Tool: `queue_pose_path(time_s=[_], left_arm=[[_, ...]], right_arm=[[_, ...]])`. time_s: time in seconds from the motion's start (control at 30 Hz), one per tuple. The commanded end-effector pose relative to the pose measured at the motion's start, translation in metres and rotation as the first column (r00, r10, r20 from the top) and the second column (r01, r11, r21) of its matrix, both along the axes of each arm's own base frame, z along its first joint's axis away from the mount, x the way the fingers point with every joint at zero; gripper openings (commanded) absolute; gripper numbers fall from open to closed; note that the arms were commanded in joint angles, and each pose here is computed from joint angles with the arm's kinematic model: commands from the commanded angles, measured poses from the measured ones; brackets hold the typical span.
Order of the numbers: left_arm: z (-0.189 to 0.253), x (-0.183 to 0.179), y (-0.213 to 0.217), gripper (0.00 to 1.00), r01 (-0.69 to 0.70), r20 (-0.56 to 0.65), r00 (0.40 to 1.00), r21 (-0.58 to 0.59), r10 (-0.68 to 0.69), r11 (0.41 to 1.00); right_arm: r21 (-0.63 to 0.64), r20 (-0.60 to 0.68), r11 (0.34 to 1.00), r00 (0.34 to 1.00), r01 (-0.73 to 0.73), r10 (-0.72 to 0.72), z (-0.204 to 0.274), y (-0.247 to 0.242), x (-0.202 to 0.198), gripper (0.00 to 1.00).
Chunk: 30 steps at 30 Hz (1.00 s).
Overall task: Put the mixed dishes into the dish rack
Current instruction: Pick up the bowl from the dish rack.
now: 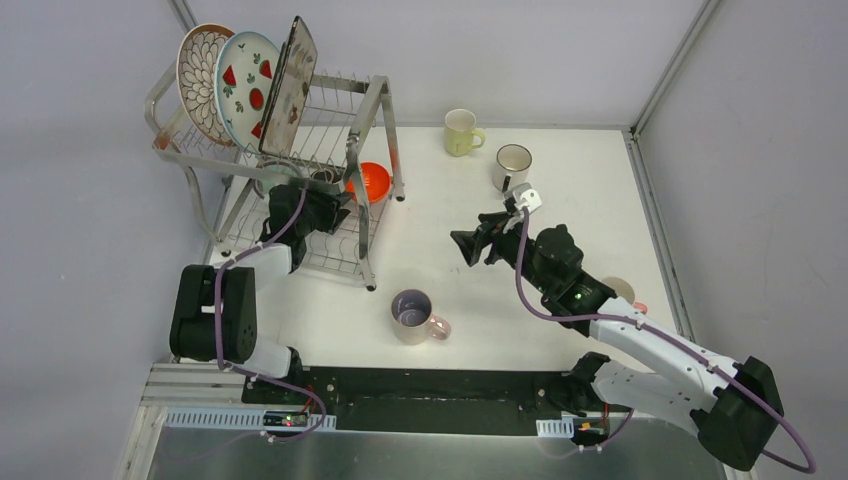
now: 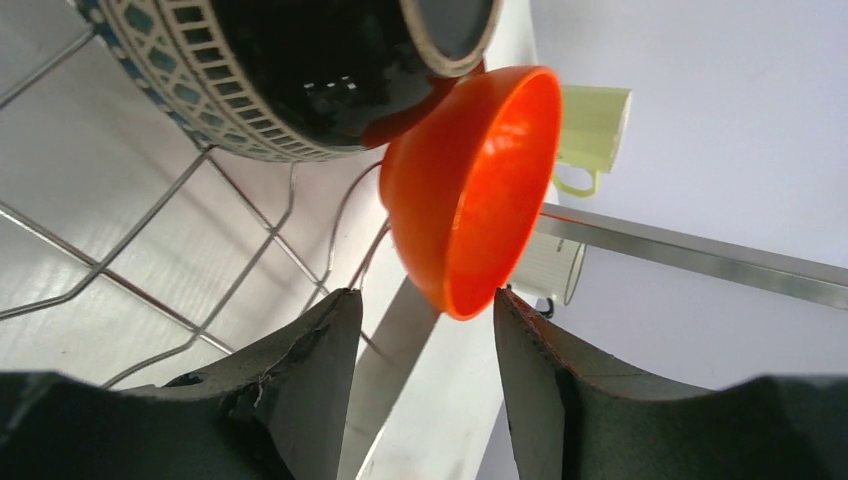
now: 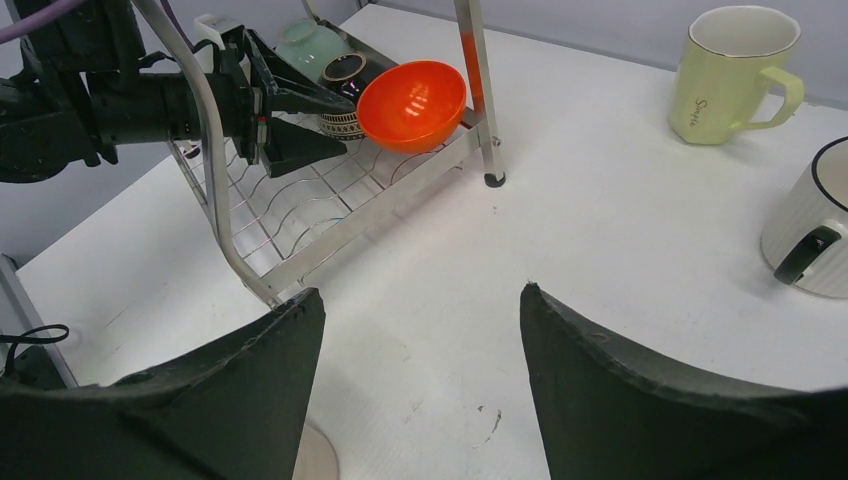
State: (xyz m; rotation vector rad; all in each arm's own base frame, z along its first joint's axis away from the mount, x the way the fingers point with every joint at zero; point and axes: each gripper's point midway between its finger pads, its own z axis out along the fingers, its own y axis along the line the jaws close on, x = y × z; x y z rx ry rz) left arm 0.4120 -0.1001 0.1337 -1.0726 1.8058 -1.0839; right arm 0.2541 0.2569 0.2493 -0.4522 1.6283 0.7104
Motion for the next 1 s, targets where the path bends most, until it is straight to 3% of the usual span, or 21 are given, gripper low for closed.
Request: queue_pose_path(time_s=[0.0, 0.53, 0.97], left_arm=[[0.033, 0.009, 0.000, 0.53, -0.017, 0.076, 0.997, 0.026, 0.015, 1.000], [0.000, 0.034, -0.022, 0.49, 0.016, 0.006, 1.000, 0.018, -0.016, 1.000], [-0.009, 0.021, 0.006, 0.13, -0.100, -0.098, 0.989, 0.098, 0.109, 0.990]], right_arm=[[0.036, 0.050, 0.999, 0.999, 0.005, -0.007, 0.014, 0.001, 0.004, 0.74], [0.001, 0.045, 1.000, 0.999, 0.007, -0.007, 0.008, 0.005, 0.009, 0.75], [-0.015, 0.066, 1.000, 0.998, -0.011, 0.012, 0.006, 0.007, 0.009, 0.75]])
